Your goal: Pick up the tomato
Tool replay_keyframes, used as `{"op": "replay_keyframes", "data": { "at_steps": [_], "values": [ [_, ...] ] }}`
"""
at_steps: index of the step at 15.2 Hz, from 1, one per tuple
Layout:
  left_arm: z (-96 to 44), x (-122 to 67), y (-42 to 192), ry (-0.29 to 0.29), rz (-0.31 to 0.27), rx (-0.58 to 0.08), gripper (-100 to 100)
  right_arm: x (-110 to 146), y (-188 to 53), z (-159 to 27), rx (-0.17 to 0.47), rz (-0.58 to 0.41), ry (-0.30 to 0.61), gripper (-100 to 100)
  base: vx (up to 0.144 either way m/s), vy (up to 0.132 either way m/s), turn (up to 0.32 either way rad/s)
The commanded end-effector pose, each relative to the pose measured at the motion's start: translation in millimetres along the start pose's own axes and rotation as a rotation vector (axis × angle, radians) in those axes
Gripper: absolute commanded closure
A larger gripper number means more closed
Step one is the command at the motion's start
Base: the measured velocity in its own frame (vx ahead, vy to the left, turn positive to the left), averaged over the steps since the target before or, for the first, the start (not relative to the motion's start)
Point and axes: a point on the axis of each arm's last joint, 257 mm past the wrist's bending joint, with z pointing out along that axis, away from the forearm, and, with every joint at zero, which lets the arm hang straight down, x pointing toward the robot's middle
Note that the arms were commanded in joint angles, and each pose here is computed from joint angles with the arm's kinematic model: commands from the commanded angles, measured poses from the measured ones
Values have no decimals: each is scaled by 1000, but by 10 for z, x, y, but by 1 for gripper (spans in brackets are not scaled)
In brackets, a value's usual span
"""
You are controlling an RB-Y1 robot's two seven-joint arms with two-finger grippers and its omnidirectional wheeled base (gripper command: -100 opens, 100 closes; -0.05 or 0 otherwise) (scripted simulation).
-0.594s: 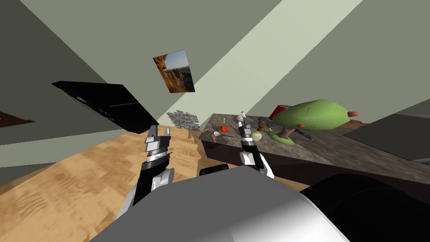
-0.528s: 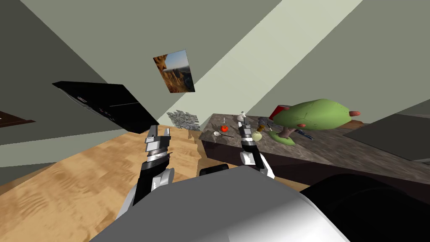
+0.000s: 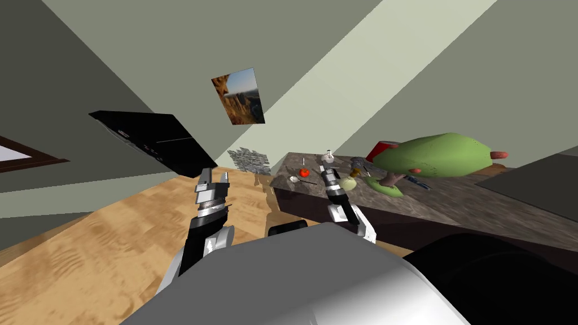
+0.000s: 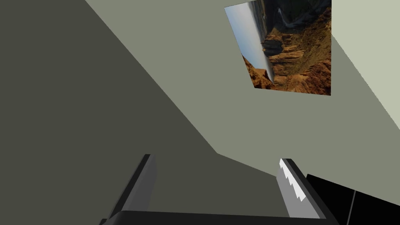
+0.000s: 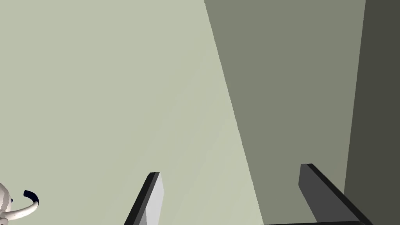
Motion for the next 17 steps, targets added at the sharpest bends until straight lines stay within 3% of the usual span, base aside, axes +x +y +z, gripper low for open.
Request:
{"op": "replay_keyframes", "data": {
  "at_steps": [1, 5, 11, 14, 16, 17],
  "values": [
    [0, 0, 0, 0, 0, 0, 0, 33, -203, -31, 40, -107, 54, -100, 3, 77, 86],
    [0, 0, 0, 0, 0, 0, 0, 34, -423, -78, 82, -229, 112, -100, 8, 79, 78],
    [0, 0, 0, 0, 0, 0, 0, -120, -1073, -256, 201, -577, 258, -100, 18, 93, 103],
    [0, 0, 0, 0, 0, 0, 0, -182, -1210, -301, 225, -654, 288, -100, 20, 88, 80],
    [0, 0, 0, 0, 0, 0, 0, -337, -1483, -399, 274, -808, 349, -100, 34, 87, 132],
    [0, 0, 0, 0, 0, 0, 0, -337, -1483, -399, 274, -809, 349, -100, 42, 97, 95]
  ]
}}
